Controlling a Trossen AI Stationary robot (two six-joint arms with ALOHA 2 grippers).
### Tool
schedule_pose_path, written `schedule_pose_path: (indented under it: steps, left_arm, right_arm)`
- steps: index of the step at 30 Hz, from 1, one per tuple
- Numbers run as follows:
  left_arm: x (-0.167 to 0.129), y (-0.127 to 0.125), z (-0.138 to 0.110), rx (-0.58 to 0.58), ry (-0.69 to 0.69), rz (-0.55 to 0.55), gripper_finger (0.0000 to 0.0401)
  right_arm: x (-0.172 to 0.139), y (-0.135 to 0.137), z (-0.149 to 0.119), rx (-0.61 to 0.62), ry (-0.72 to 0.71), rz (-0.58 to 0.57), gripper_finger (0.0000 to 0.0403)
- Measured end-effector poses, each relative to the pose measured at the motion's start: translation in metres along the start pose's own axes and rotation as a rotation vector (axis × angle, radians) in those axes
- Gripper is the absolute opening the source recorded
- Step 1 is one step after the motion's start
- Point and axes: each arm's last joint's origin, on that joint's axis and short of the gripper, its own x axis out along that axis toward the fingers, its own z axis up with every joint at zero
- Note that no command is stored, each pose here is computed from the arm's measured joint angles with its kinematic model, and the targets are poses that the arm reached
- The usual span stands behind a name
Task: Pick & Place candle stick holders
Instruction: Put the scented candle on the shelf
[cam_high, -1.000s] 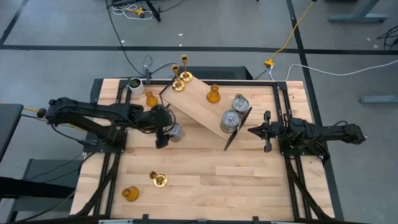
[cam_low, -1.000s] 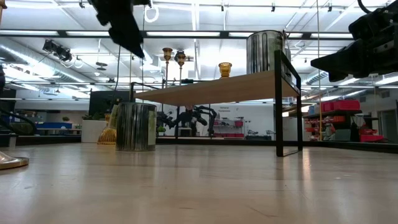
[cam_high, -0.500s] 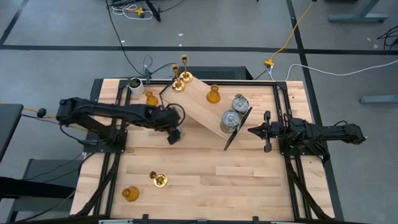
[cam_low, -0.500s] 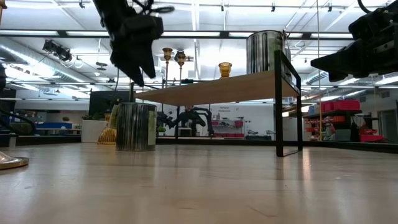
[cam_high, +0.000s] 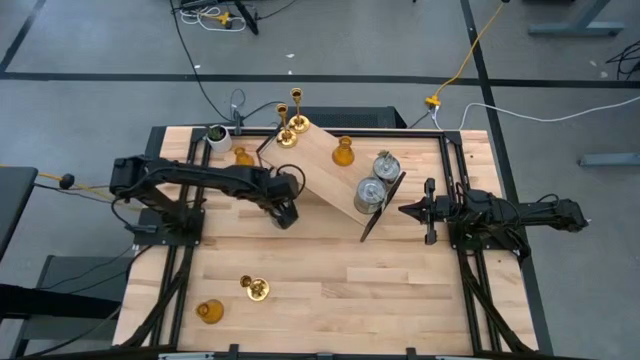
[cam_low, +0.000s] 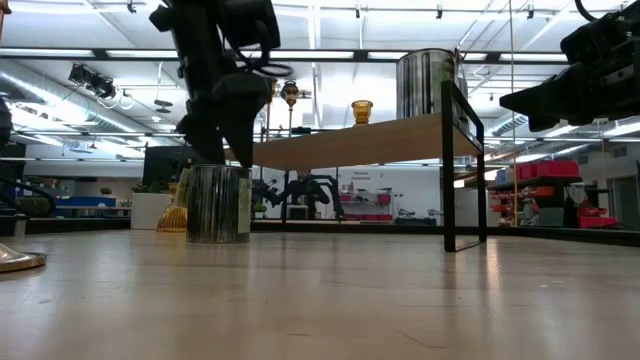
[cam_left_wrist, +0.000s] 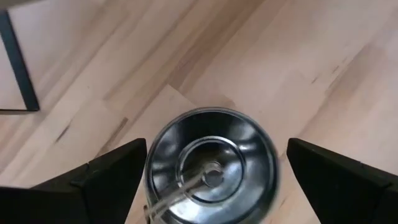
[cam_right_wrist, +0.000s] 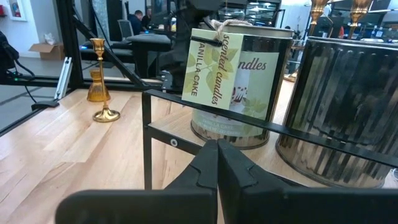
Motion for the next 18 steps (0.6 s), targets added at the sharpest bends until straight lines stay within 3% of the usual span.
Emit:
schedule_pose_path:
  steps: [10, 18]
  left_arm:
    - [0.023, -0.003, -0.005, 0.037, 0.109, 0.011, 0.0398]
    - [0.026, -0.004, -0.006, 0.063, 0.125, -0.004, 0.0384]
  right_arm:
    - [0.0, 0.0, 0.0, 0.0, 0.0, 0.0, 0.0003]
    - [0.0, 0.0, 0.0, 0.0, 0.0, 0.0, 0.0003]
